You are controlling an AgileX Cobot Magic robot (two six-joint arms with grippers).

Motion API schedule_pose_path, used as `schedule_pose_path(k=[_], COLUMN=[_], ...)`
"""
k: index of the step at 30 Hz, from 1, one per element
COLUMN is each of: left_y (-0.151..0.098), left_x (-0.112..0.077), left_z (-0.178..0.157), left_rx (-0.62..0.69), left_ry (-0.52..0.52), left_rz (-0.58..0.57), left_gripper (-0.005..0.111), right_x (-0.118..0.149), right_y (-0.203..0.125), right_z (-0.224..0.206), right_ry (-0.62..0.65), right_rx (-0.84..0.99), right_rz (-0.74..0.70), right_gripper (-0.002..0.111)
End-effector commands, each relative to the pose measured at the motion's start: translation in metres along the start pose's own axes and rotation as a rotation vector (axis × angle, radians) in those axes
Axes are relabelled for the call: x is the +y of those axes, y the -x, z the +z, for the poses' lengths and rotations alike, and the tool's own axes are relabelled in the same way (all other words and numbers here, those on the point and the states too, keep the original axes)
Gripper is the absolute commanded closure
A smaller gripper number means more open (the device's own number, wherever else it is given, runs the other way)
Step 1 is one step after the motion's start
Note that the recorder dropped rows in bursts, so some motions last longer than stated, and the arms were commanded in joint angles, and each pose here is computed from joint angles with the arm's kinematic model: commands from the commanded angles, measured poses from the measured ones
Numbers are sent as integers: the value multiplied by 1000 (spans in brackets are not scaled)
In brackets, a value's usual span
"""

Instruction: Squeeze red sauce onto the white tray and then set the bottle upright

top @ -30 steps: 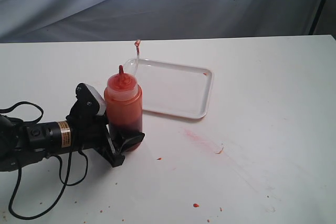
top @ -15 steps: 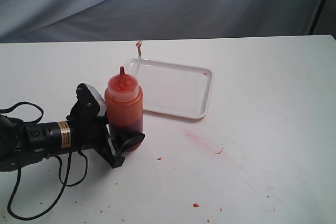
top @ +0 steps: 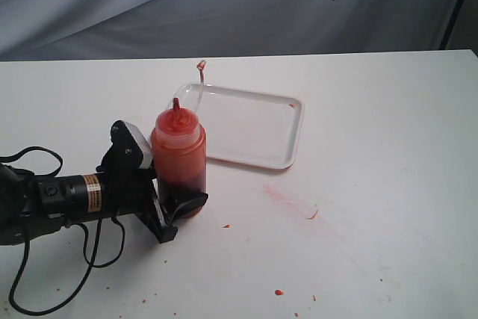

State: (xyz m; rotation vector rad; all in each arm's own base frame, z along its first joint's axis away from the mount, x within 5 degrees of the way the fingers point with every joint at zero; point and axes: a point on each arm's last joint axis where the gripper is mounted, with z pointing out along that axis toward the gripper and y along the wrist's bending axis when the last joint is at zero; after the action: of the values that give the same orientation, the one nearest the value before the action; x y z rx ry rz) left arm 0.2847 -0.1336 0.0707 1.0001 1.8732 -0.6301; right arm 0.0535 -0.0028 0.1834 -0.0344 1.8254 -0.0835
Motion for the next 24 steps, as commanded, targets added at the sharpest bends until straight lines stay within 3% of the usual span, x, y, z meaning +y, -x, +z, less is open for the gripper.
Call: schedule_pose_path(k=[1,24], left_y=[5,4], left_x=[-1,-1], left_z=[0,0], left_rx=[-36,-37], left_ry=[-9,-10], left_rz=[35,40], left_gripper=[107,107], right_x=[0,0], right_y=[0,0], right_z=[0,0], right_ry=[1,1], right_rx=[-8,-8], right_rz=[2,2], right_gripper=[108,108])
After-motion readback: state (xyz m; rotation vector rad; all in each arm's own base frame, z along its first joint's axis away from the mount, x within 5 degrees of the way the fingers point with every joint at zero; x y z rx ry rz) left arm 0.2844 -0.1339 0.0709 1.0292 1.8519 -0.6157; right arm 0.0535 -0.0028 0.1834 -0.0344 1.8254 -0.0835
